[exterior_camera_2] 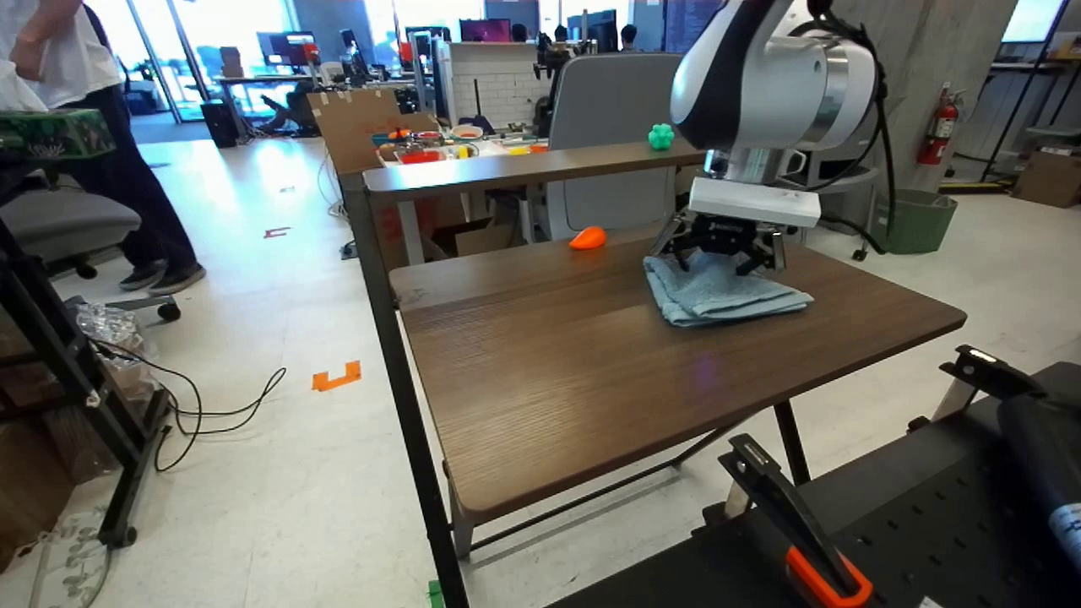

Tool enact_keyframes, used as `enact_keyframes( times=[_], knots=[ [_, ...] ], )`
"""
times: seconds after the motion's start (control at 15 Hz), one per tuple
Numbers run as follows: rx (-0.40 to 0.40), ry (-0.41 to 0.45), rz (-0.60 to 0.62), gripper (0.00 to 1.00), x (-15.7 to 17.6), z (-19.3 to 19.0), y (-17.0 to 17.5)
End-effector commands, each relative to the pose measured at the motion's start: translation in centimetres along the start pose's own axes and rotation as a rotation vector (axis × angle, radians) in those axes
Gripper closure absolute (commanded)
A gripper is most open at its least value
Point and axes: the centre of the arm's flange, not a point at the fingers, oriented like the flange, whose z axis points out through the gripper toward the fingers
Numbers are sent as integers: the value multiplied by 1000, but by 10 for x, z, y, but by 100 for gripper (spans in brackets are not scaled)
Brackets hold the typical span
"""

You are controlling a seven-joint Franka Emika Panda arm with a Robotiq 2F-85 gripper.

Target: Use the towel to wipe the tabletop

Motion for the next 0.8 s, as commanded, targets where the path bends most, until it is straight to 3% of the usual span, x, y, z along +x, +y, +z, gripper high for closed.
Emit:
enact_keyframes(
  times=[0.0, 0.13, 0.27, 0.33, 0.6, 0.73],
  knots=[
    [-37, -51, -157, 0, -70, 32, -42],
    [-51, -68, -238, 0, -93, 32, -60],
    [-128, -105, -298, 0, -104, 29, -69],
    [-50, -42, -239, 0, -76, 3, -71],
    [-78, -60, -276, 0, -87, 3, -78],
    [-84, -51, -240, 0, -70, 5, -74]
  ],
)
